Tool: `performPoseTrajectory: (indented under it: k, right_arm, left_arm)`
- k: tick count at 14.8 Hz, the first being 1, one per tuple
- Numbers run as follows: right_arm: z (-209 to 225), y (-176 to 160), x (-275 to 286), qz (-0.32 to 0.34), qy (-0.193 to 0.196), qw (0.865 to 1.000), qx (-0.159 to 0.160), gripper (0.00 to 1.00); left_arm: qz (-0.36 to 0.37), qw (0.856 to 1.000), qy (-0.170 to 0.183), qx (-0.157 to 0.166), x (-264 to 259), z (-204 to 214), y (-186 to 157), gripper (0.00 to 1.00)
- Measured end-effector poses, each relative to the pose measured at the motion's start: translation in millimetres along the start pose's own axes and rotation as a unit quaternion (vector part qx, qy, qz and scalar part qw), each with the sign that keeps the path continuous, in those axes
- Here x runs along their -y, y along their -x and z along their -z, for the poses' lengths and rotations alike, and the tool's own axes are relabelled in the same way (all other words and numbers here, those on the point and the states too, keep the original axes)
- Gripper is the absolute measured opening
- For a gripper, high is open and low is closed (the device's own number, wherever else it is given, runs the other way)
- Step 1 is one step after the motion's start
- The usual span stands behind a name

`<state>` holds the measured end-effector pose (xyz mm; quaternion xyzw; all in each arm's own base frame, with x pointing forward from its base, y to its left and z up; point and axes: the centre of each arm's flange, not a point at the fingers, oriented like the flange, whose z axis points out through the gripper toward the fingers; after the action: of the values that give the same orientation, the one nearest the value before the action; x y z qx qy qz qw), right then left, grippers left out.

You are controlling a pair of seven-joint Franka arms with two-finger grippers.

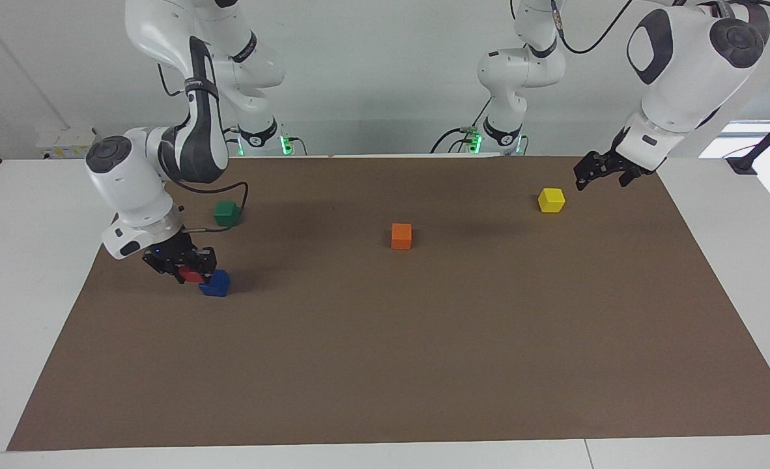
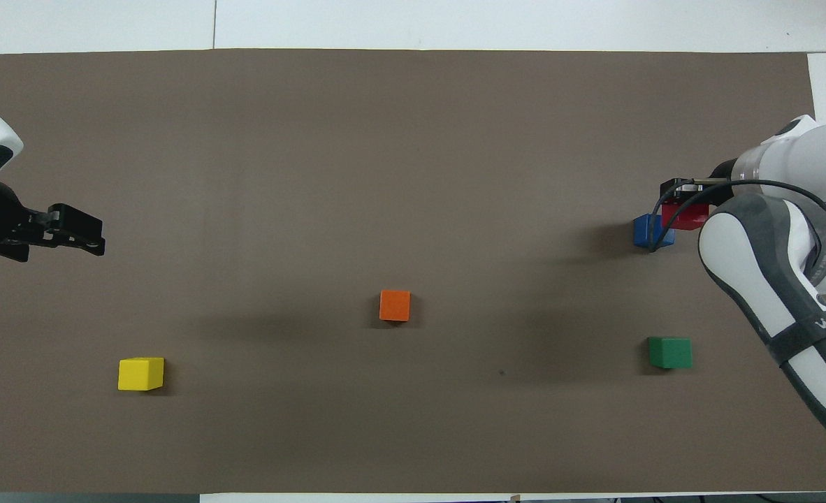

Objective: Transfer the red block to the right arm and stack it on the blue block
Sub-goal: 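Carry the red cube with the right gripper above the blue cube, then lower the red cube onto the blue cube with the right gripper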

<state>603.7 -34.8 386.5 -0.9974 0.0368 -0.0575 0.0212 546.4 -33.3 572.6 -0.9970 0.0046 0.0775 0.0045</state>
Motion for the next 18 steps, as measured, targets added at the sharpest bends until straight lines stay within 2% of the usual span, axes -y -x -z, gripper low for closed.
performPoseTrajectory:
  k: [5, 18]
  right_arm:
    - [-20, -2, -1, -0.001, 0.001, 1.000, 0.006, 0.56]
    - [-43, 7, 1, -0.005, 0.001, 1.000, 0.017, 0.56]
  left_arm:
    - [-0.022, 1.000, -0.002, -0.018, -25, 7, 1, 1.00]
    - [-0.008, 1.000, 0.000, -0.025, -9, 13, 3, 1.00]
